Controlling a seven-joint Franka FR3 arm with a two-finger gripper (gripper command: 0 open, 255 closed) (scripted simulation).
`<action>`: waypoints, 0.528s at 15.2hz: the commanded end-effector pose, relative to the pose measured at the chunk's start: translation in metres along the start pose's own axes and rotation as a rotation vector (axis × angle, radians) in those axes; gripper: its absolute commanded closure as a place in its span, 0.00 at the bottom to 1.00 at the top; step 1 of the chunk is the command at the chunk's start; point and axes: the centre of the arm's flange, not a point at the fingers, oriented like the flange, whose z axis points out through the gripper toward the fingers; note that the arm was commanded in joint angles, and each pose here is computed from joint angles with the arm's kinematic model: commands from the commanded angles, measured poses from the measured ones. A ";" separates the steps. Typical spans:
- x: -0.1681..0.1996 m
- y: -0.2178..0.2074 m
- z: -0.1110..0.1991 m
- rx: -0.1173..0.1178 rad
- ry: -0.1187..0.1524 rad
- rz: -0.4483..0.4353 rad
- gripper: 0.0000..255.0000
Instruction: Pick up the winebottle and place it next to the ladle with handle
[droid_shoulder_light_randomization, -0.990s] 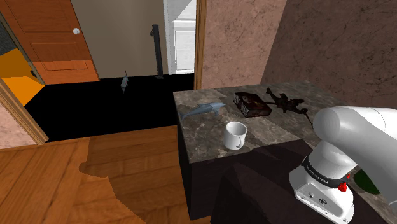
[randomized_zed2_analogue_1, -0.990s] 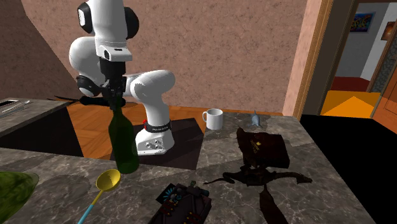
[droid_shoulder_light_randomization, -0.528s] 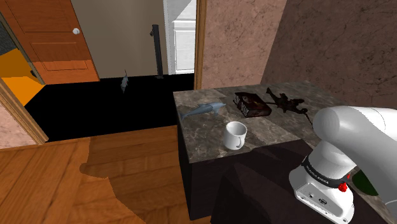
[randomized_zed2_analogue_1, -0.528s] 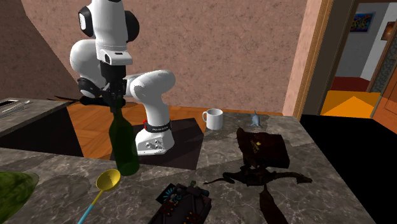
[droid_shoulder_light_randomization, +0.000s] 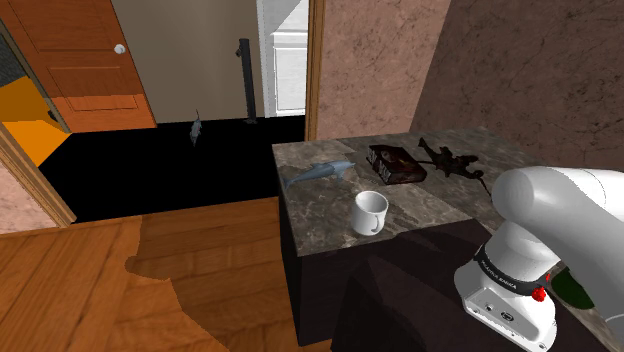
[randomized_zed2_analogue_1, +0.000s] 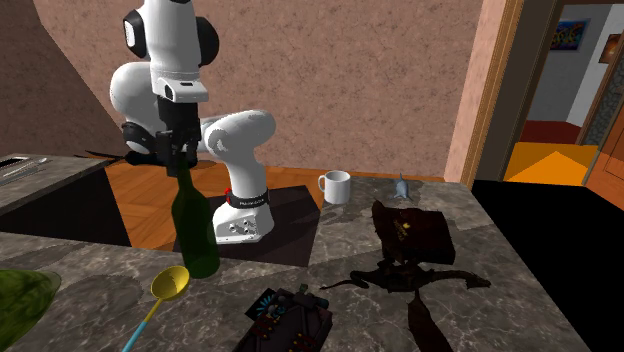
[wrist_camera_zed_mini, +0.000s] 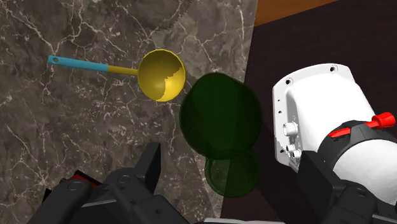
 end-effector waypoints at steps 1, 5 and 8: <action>0.000 0.000 -0.013 0.000 0.000 0.000 0.00; 0.000 0.000 -0.050 0.000 0.000 0.000 0.00; 0.000 0.000 -0.050 0.000 0.000 0.000 0.00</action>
